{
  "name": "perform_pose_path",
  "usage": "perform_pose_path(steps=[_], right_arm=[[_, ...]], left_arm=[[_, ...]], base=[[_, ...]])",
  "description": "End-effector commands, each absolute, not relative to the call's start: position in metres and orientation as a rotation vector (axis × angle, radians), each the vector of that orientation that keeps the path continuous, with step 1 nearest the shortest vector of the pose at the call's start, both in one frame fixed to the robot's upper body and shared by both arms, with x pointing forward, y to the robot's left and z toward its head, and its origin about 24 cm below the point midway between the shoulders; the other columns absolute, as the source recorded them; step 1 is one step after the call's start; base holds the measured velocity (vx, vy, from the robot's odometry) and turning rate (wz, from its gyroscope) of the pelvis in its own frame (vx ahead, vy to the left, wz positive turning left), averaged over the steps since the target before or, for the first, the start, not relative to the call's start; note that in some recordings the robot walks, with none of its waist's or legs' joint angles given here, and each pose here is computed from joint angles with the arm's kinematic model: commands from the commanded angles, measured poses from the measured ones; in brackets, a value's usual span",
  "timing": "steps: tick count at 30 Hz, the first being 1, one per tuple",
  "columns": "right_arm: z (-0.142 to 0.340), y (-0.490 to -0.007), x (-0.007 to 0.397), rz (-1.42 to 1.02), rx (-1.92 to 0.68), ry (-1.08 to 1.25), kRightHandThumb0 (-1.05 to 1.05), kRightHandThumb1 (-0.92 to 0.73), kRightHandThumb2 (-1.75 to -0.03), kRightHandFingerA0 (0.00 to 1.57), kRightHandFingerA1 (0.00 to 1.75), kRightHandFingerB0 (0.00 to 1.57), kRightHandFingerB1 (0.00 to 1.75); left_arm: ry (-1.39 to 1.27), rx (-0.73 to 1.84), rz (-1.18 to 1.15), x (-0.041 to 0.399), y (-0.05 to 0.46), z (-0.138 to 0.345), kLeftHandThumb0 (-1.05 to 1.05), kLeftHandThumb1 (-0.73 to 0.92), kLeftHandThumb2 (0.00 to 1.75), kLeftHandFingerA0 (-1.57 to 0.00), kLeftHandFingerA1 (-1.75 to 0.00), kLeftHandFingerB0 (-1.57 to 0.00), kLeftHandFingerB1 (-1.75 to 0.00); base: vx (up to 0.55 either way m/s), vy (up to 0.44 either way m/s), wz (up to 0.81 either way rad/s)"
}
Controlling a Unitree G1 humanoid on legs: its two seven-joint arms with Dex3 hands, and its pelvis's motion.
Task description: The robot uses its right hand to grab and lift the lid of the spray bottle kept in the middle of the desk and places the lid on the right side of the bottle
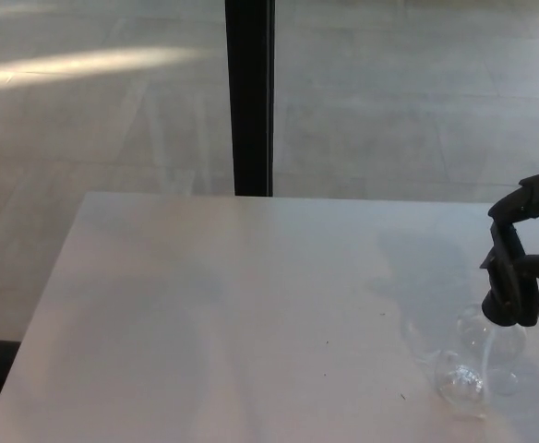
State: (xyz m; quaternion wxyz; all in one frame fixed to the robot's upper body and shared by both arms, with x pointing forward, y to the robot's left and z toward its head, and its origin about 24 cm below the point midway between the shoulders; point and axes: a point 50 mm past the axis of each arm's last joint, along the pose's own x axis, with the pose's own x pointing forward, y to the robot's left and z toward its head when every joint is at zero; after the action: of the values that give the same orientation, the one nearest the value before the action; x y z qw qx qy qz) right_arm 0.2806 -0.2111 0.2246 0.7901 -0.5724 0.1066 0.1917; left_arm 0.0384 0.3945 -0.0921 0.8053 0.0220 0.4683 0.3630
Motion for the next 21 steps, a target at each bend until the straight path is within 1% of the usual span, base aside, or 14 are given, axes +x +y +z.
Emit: perform_pose_path(steps=[1, 20, 21], right_arm=[[0.224, -0.215, 0.279, 0.397, -1.241, 0.250, -0.91, -0.84, -0.66, 0.78, 1.09, 0.33, 0.32], [0.217, -0.213, 0.279, 0.412, -1.236, 0.265, -0.91, -0.84, -0.66, 0.78, 1.09, 0.33, 0.32], [0.179, -0.194, 0.293, 0.395, -1.354, 0.257, -0.83, -0.51, -0.87, 0.30, 0.63, 0.08, 0.38]], left_arm=[[0.974, 0.062, 0.782, 0.038, 0.399, -0.087, -0.60, 0.65, 0.59, -0.64, -0.57, -0.52, -0.47], [0.993, 0.069, 0.787, 0.031, 0.401, -0.087, -0.60, 0.65, 0.59, -0.64, -0.57, -0.52, -0.47], [0.814, 0.061, 0.742, 0.063, 0.403, -0.077, -0.63, 0.66, 0.60, -0.73, -0.68, -0.70, -0.51]], base=[[0.00, 0.000, 0.00], [0.00, 0.000, 0.00], [0.00, 0.000, 0.00]])
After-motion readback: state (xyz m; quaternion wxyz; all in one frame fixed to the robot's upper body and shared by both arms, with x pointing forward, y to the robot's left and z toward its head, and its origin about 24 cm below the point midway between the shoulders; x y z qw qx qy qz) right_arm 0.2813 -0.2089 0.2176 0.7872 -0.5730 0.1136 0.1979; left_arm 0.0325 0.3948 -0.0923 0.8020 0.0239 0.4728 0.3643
